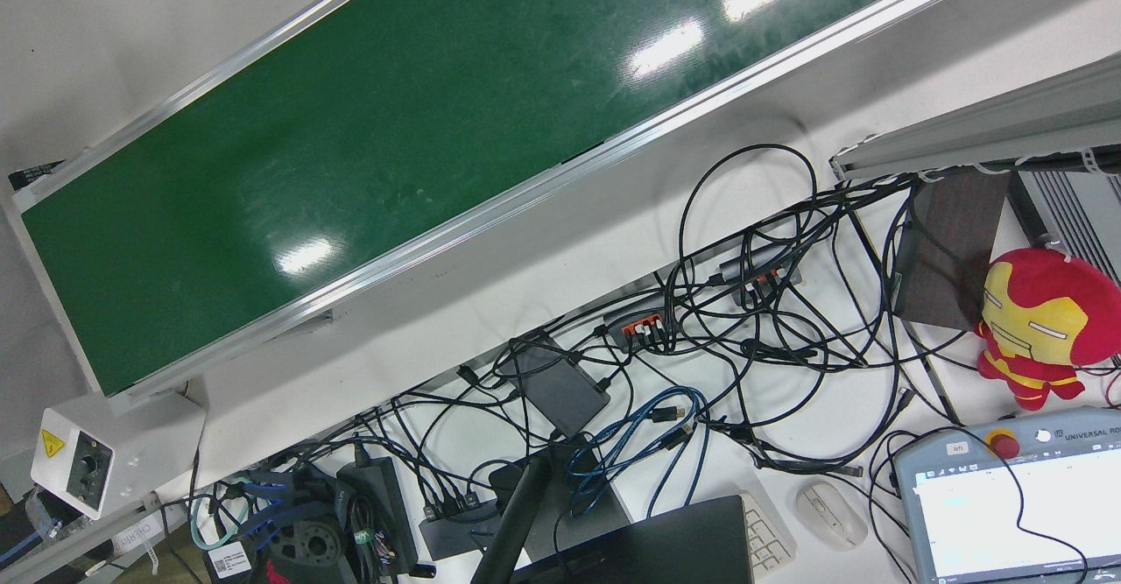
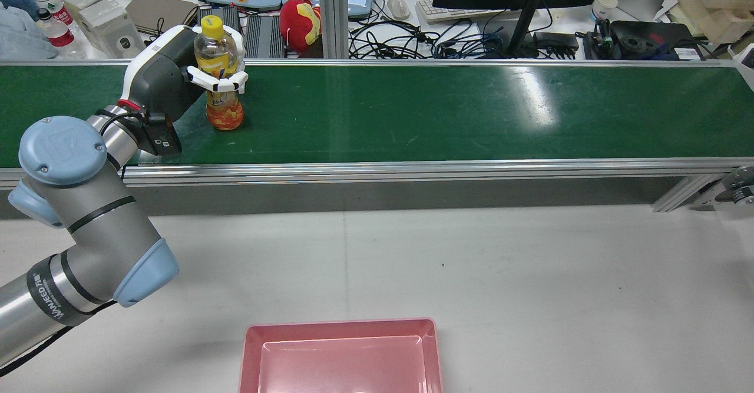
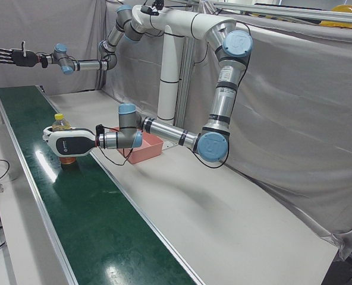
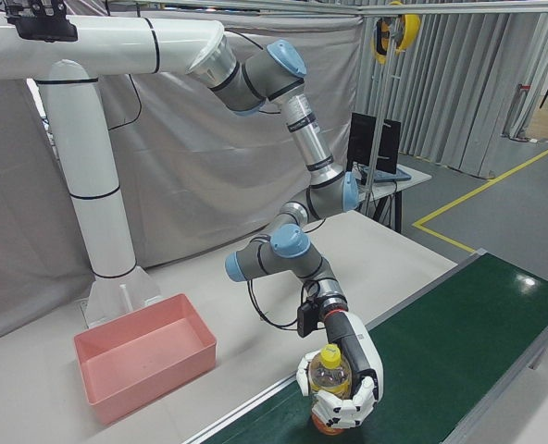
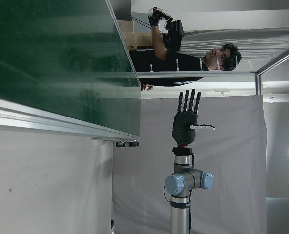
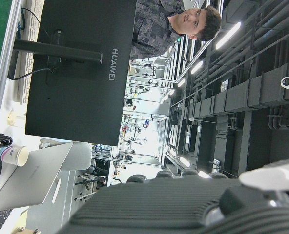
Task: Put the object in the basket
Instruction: 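Close the left hand fingers around the juice bottle, then lift the bottle off the belt and carry it toward the pink tray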
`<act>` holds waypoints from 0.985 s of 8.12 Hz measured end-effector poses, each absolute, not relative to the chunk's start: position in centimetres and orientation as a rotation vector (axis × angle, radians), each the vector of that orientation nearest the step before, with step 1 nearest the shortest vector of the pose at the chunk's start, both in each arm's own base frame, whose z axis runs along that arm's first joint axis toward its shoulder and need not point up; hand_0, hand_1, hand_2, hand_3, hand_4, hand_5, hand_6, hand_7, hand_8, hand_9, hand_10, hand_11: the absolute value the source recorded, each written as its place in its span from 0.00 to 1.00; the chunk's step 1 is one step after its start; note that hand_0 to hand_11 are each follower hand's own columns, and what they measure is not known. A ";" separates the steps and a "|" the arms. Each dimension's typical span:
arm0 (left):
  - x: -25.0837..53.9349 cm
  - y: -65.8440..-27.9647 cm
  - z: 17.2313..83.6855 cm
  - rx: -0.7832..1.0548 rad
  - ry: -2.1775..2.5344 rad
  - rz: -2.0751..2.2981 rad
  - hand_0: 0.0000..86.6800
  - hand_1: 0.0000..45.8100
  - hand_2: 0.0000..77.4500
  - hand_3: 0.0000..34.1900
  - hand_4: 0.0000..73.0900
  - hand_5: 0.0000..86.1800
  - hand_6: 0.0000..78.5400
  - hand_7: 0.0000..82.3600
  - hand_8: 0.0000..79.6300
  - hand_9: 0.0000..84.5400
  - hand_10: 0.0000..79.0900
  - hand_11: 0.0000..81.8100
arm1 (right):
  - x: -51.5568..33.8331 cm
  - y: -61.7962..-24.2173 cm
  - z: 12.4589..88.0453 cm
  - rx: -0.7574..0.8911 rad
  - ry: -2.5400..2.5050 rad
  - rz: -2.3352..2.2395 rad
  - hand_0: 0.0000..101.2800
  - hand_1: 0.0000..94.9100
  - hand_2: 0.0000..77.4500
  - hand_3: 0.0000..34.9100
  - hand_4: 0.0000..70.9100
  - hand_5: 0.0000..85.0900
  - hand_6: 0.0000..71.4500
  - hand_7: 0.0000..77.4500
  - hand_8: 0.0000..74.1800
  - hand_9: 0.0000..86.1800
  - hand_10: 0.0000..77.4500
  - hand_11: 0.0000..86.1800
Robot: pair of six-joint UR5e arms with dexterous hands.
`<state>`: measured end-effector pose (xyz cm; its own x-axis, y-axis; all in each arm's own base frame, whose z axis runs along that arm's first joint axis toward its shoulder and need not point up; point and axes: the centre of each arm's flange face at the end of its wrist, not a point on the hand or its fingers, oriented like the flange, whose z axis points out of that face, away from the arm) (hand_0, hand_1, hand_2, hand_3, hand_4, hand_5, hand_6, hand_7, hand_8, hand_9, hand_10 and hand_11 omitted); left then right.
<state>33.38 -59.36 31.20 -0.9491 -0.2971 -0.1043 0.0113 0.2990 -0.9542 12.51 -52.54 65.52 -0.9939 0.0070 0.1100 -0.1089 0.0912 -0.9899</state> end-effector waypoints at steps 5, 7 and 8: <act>33.7 -54.9 24.6 -0.428 2.314 -1.554 0.92 0.30 0.62 0.00 0.75 0.58 0.76 0.68 0.82 0.66 0.74 0.65 | 12.5 -52.5 65.5 0.106 -2.255 2.060 0.00 0.00 0.01 0.01 0.00 0.00 0.00 0.01 0.00 0.00 0.00 0.00; 37.0 -49.5 22.0 -0.548 2.265 -1.462 0.92 0.29 0.63 0.00 0.75 0.58 0.76 0.69 0.82 0.66 0.74 0.66 | 12.5 -52.5 65.5 0.106 -2.255 2.060 0.00 0.00 0.01 0.01 0.00 0.00 0.00 0.01 0.00 0.00 0.00 0.00; 39.6 -46.6 21.4 -0.604 2.232 -1.414 0.92 0.29 0.63 0.00 0.75 0.58 0.76 0.69 0.82 0.66 0.74 0.66 | 12.5 -52.5 65.5 0.106 -2.255 2.060 0.00 0.00 0.01 0.01 0.00 0.00 0.00 0.01 0.00 0.00 0.00 0.00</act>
<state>39.58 -46.65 21.38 -0.8135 -0.5685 -0.1229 -0.1318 0.3860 -0.9130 12.53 -52.53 65.52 -0.9939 0.0067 0.1100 -0.1090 0.0906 -0.9899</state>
